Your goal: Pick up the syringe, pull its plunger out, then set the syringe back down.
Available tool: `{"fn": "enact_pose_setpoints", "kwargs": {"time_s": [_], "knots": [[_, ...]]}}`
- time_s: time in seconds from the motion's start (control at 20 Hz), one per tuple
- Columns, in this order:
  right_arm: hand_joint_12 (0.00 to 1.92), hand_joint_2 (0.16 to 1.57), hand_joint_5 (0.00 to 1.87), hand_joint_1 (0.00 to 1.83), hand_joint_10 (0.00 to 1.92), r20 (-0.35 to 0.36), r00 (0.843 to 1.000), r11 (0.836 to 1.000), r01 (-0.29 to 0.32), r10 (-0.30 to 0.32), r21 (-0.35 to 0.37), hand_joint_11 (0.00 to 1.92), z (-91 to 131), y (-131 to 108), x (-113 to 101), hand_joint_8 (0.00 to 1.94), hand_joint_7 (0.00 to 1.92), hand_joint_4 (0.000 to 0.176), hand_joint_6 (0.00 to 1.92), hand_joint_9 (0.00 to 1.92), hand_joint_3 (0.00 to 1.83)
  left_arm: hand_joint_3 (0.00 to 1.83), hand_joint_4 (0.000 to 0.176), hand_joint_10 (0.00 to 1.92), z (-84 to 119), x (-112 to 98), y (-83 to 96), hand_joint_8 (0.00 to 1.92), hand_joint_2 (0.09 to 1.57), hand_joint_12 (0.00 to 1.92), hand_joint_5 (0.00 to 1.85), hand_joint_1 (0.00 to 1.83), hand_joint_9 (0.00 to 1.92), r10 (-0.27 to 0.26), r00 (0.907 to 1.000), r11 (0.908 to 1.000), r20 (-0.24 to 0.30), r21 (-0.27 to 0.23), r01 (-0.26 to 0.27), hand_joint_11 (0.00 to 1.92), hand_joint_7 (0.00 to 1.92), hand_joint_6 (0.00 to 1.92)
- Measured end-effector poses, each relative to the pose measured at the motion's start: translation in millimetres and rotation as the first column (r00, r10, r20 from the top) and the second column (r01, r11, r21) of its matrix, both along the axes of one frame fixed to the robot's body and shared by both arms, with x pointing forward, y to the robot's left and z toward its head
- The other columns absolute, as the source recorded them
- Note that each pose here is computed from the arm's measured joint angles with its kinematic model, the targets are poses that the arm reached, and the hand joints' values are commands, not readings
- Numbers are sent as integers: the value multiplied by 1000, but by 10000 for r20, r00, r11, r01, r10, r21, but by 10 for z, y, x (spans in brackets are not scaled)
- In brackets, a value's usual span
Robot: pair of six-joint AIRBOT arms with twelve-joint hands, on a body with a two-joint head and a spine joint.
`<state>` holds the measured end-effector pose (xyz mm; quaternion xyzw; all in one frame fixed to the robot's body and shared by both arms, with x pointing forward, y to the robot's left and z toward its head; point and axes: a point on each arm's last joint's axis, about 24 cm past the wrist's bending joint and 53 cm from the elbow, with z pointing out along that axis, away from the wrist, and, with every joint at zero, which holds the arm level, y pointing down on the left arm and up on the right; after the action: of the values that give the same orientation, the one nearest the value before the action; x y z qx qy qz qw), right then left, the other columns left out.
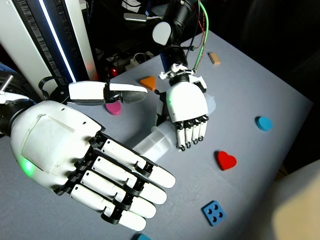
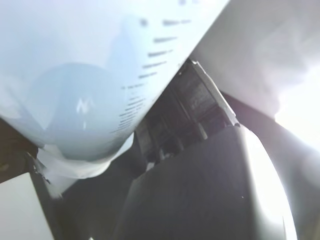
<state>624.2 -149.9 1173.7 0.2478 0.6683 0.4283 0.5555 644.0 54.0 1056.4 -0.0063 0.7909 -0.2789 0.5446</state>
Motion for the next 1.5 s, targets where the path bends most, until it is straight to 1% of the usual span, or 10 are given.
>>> {"fn": "enact_pose_setpoints", "kwargs": {"time_s": [0.25,0.3,0.4,0.45,0.5,0.55,0.6,0.7,1.15,1.5], "knots": [[0,973,0,59,0,27,10000,10000,39,-39,-19,0,-2,-15,17,0,0,0,0,0,7,1,0,1221,-12,-7,-50,813,1107,1159,885,1365,958,-149,9999,9999,44,41,149,819,1034,1048],[0,971,0,65,0,24,10000,10000,42,-42,-6,0,-5,-14,22,0,0,0,0,0,6,2,0,796,-10,4,-44,980,1135,1110,867,1215,929,-167,9998,9998,84,82,166,811,1004,1128],[0,971,0,66,0,27,10000,10000,39,-39,-5,0,-4,-13,21,0,0,0,0,0,6,0,0,662,-11,6,-43,1017,1144,1058,852,1204,942,-173,9998,9998,90,98,172,809,992,1136],[0,971,0,66,0,27,10000,10000,39,-39,-5,0,-4,-13,21,0,0,0,0,0,6,0,0,557,-14,3,-47,511,1155,1000,884,1095,936,-195,9998,9998,76,107,194,791,948,1119],[0,971,0,66,0,26,10000,10000,39,-39,-2,0,-4,-13,21,0,0,0,0,0,5,0,40,415,-18,1,-56,230,1170,951,865,1024,955,-282,9996,9995,97,177,280,791,1002,1157],[0,971,0,67,0,25,10000,10000,39,-39,2,0,-4,-13,21,0,0,0,0,0,5,0,0,309,-26,9,-57,112,1156,917,834,845,949,-349,9993,9991,100,234,346,756,1017,536],[0,972,0,69,0,22,10000,10000,42,-42,7,0,-5,-14,21,0,0,0,0,0,5,0,0,110,-18,11,-60,14,1121,811,927,693,942,-385,9991,9988,168,297,380,679,1007,77],[0,972,0,70,0,29,10000,10000,44,-44,11,0,-4,-14,22,0,0,0,0,0,5,0,0,9,34,31,-78,0,1082,706,828,542,839,-375,9990,9991,257,205,369,565,879,3],[0,976,0,65,0,71,9999,9999,93,-94,63,0,9,-26,27,0,0,0,0,0,6,0,0,0,89,-1,-108,0,981,680,200,281,157,-511,9983,9986,274,148,507,13,169,0],[0,978,0,76,0,88,9999,9999,117,-118,108,0,16,-32,29,0,0,0,0,0,5,0,0,7,332,57,29,9,977,672,205,251,143,-601,9968,9977,520,342,584,0,173,9]]}}
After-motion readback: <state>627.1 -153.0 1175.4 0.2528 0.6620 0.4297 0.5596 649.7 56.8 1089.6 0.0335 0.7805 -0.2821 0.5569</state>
